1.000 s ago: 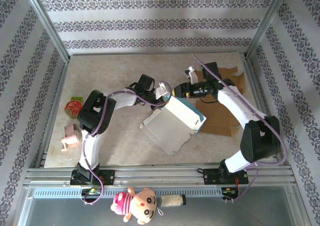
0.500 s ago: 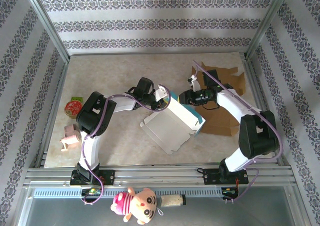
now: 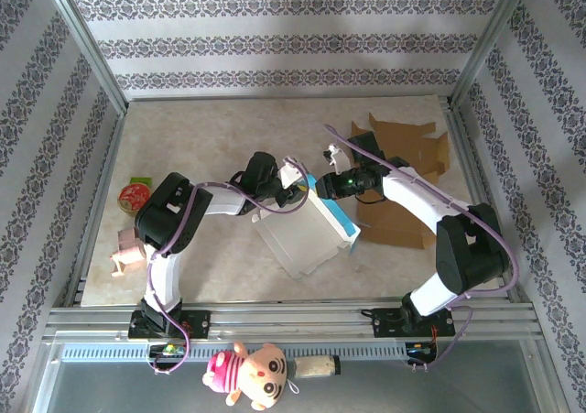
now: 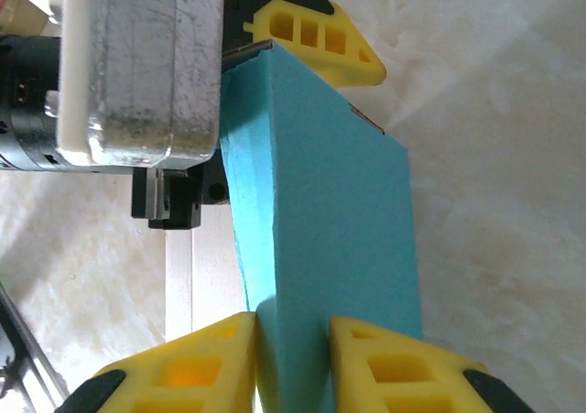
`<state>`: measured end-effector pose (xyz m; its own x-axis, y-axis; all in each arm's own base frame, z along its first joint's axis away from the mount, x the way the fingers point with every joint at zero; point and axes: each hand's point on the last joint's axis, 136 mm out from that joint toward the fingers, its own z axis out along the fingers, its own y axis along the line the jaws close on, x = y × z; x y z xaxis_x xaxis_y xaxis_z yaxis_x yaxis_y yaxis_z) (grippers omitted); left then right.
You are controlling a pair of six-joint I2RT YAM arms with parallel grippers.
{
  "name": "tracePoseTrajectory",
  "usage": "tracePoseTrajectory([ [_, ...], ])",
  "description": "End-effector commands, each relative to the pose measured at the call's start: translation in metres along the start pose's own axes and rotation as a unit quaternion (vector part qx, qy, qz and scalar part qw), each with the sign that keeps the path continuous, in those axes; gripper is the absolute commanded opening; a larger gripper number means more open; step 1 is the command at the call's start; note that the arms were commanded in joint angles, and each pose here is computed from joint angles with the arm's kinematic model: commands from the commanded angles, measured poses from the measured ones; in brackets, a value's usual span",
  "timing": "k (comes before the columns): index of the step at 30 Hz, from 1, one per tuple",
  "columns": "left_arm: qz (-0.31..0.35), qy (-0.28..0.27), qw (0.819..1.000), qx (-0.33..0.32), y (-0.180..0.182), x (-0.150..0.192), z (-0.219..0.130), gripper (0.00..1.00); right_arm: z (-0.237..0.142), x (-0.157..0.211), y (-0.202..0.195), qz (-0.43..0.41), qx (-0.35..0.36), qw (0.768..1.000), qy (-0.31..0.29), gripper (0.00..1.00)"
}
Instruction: Fold the paper box
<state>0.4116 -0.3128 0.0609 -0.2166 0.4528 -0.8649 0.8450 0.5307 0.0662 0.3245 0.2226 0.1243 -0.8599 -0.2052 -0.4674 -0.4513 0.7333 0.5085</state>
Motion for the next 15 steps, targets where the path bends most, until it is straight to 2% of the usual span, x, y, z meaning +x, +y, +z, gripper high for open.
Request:
tracePoseTrajectory([
  [1, 0.003, -0.075, 0.997, -0.031, 0.006, -0.046, -0.016, 0.45, 0.010, 0.027, -0.021, -0.007, 0.057, 0.998, 0.038, 0.24],
  [8, -0.007, -0.061, 0.998, 0.001, -0.002, -0.037, -0.026, 0.50, 0.010, 0.024, -0.020, -0.010, 0.057, 0.998, 0.038, 0.24],
  [15, -0.031, -0.040, 0.999, -0.008, 0.013, -0.034, -0.017, 0.28, 0.010, 0.022, -0.016, -0.010, 0.050, 0.998, 0.036, 0.25],
])
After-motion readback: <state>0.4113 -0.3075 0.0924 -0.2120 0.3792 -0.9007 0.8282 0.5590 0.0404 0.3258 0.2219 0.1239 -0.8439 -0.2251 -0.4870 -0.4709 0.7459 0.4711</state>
